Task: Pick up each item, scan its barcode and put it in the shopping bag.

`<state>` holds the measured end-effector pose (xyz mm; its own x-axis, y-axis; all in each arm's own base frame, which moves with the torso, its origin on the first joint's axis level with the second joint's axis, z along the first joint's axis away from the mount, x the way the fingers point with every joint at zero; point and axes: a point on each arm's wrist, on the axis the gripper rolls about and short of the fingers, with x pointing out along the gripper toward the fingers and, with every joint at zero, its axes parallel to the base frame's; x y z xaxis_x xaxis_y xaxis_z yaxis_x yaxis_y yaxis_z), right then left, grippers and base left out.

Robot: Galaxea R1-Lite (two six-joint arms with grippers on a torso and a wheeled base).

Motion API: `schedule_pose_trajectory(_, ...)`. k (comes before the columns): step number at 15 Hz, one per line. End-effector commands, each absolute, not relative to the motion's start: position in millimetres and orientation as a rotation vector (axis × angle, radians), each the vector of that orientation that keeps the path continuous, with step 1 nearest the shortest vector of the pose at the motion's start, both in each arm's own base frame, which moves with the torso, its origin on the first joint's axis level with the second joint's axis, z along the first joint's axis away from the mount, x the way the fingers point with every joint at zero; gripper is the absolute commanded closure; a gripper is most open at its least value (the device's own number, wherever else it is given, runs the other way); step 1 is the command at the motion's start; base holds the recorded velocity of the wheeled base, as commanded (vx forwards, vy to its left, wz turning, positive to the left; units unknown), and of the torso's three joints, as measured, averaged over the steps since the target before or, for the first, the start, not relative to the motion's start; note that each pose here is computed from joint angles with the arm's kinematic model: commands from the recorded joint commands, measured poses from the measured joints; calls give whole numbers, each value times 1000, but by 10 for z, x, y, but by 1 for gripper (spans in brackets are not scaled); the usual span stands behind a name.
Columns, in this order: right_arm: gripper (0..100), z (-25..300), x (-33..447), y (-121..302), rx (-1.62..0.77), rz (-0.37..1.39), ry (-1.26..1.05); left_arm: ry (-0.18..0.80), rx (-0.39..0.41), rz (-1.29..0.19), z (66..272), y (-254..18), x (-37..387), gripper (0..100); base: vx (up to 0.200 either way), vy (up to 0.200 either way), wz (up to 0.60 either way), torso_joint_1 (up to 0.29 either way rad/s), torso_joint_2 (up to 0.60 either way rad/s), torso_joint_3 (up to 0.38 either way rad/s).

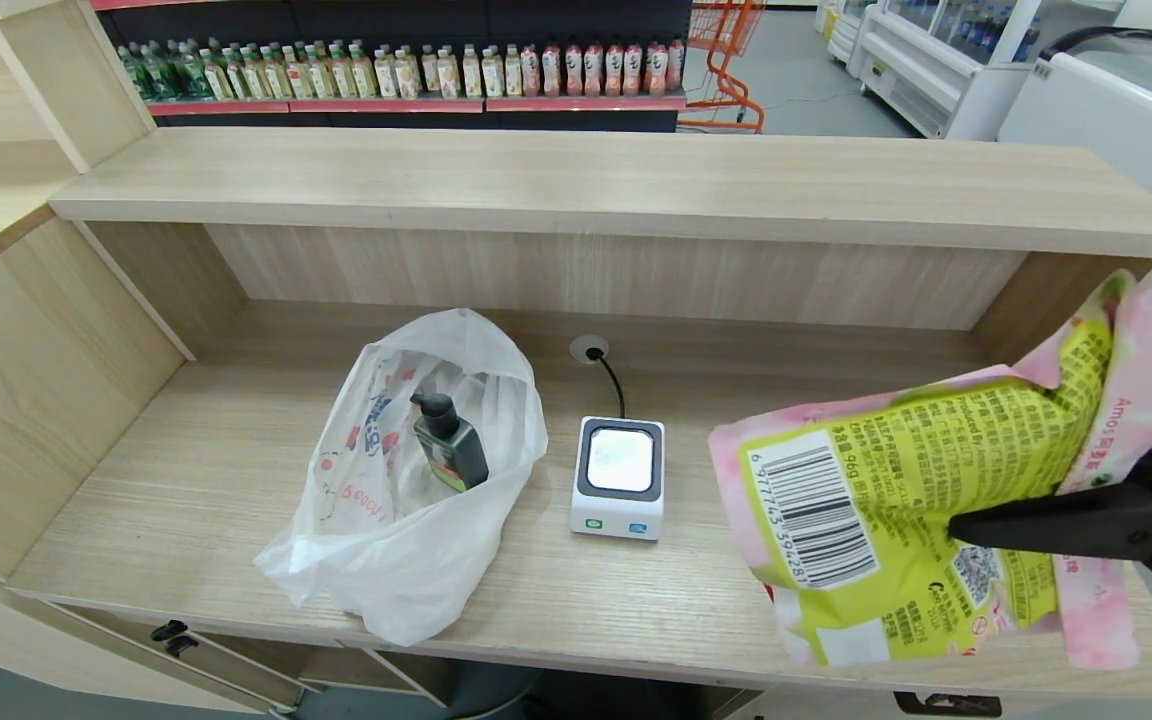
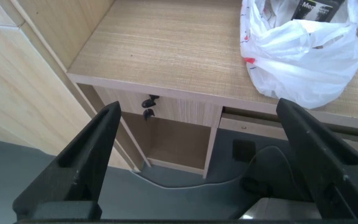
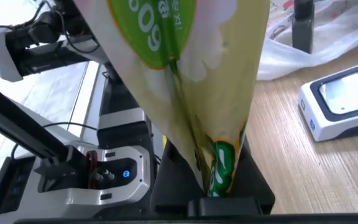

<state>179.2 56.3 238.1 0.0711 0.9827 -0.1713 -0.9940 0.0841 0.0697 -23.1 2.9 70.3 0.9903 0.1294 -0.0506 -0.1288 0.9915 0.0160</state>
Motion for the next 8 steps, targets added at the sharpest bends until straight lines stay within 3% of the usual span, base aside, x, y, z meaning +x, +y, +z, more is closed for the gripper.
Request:
schedule_pose_trajectory(1,100,2425,1738,561,-84,1497,166,51,14,129,703,30,-231,0,0,0,0,0,0,0)
schedule_pose_trajectory(8,100,2383,1575,509,-200,1498,56,51,12,130,703,29,-231,0,0,0,0,0,0,0)
